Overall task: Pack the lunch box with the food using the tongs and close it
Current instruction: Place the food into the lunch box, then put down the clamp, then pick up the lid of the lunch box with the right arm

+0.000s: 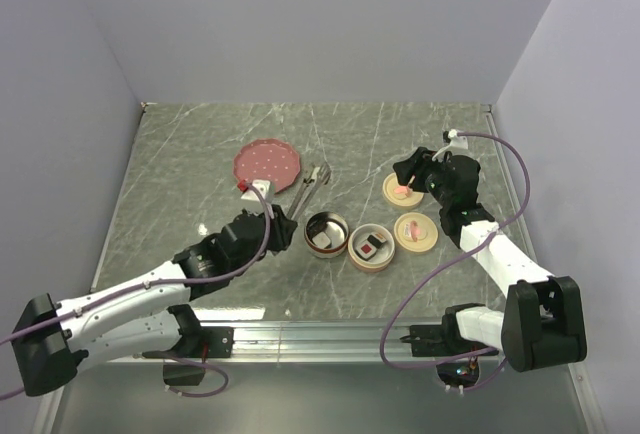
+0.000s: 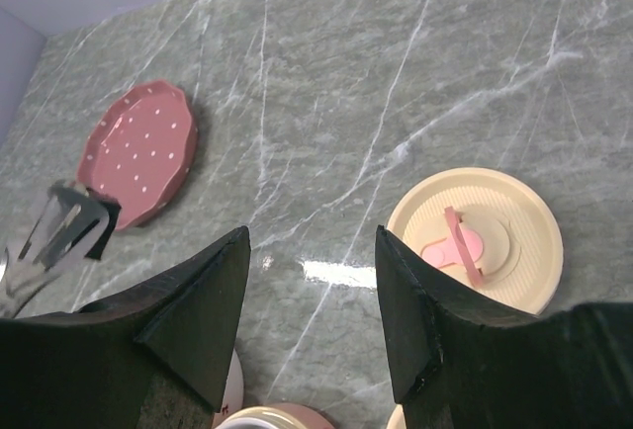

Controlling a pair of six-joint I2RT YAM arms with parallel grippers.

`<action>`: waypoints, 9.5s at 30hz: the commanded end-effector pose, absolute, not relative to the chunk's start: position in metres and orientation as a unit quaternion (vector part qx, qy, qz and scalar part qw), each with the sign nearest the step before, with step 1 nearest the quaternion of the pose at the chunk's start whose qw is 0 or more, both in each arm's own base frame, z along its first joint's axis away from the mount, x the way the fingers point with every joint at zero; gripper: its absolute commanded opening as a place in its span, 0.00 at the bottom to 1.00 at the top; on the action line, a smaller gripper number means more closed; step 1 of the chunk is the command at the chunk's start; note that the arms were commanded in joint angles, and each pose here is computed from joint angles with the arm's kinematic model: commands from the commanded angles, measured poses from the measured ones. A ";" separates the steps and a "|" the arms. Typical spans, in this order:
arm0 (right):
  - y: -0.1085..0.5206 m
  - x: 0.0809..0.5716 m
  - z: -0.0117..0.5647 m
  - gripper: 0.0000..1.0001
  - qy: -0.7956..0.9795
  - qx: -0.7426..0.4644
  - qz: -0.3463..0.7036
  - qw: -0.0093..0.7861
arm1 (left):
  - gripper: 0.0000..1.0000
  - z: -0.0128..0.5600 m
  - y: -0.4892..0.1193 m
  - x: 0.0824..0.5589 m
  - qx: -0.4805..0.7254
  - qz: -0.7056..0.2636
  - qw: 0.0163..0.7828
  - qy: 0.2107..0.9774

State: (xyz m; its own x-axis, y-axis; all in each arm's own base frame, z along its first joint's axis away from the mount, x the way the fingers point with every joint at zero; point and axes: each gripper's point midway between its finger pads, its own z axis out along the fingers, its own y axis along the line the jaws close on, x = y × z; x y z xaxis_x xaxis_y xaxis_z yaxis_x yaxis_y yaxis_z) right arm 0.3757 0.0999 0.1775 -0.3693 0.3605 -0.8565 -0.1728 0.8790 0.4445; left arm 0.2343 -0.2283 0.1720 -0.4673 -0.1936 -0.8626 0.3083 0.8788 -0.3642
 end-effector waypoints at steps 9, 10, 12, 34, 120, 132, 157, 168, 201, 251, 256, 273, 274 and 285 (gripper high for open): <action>0.092 0.381 0.202 0.61 0.772 0.069 0.231 0.588 | 0.04 0.150 -0.269 0.187 0.062 -0.213 0.500 0.837; 0.092 0.381 0.201 0.61 0.773 0.070 0.230 0.587 | 0.04 0.149 -0.268 0.185 0.062 -0.211 0.499 0.839; 0.091 0.382 0.201 0.61 0.773 0.071 0.230 0.587 | 0.04 0.148 -0.269 0.181 0.064 -0.216 0.498 0.838; 0.092 0.383 0.197 0.61 0.777 0.070 0.229 0.582 | 0.03 0.159 -0.271 0.139 0.079 -0.207 0.509 0.832; 0.098 0.386 0.188 0.61 0.785 0.060 0.241 0.567 | 0.46 0.200 -0.243 0.149 0.020 -0.156 0.550 0.820; 0.101 0.385 0.188 0.61 0.783 0.055 0.246 0.569 | 0.45 0.219 -0.189 0.262 -0.063 -0.109 0.593 0.795; 0.101 0.390 0.177 0.61 0.789 0.056 0.244 0.561 | 0.43 0.140 -0.054 0.404 -0.202 0.020 0.546 0.813; 0.101 0.390 0.175 0.61 0.789 0.056 0.244 0.560 | 0.42 0.110 -0.038 0.419 -0.230 0.029 0.515 0.825; 0.103 0.390 0.169 0.60 0.795 0.054 0.246 0.552 | 0.57 0.059 -0.010 0.406 -0.270 0.084 0.390 0.876; 0.069 0.430 0.082 0.53 0.903 0.147 0.094 0.393 | 0.99 0.211 -0.172 0.391 0.003 -0.303 0.605 0.736; 0.069 0.423 0.074 0.50 0.910 0.148 0.088 0.377 | 1.00 0.208 -0.173 0.397 0.008 -0.294 0.601 0.743; 0.086 0.420 0.054 0.30 0.931 0.127 0.075 0.334 | 0.99 0.197 -0.165 0.400 0.001 -0.266 0.594 0.759; 0.085 0.422 0.054 0.24 0.931 0.129 0.073 0.335 | 0.99 0.195 -0.165 0.400 0.001 -0.265 0.592 0.761; 0.093 0.433 0.055 0.00 0.935 0.114 0.056 0.331 | 0.98 0.192 -0.163 0.401 -0.003 -0.262 0.592 0.762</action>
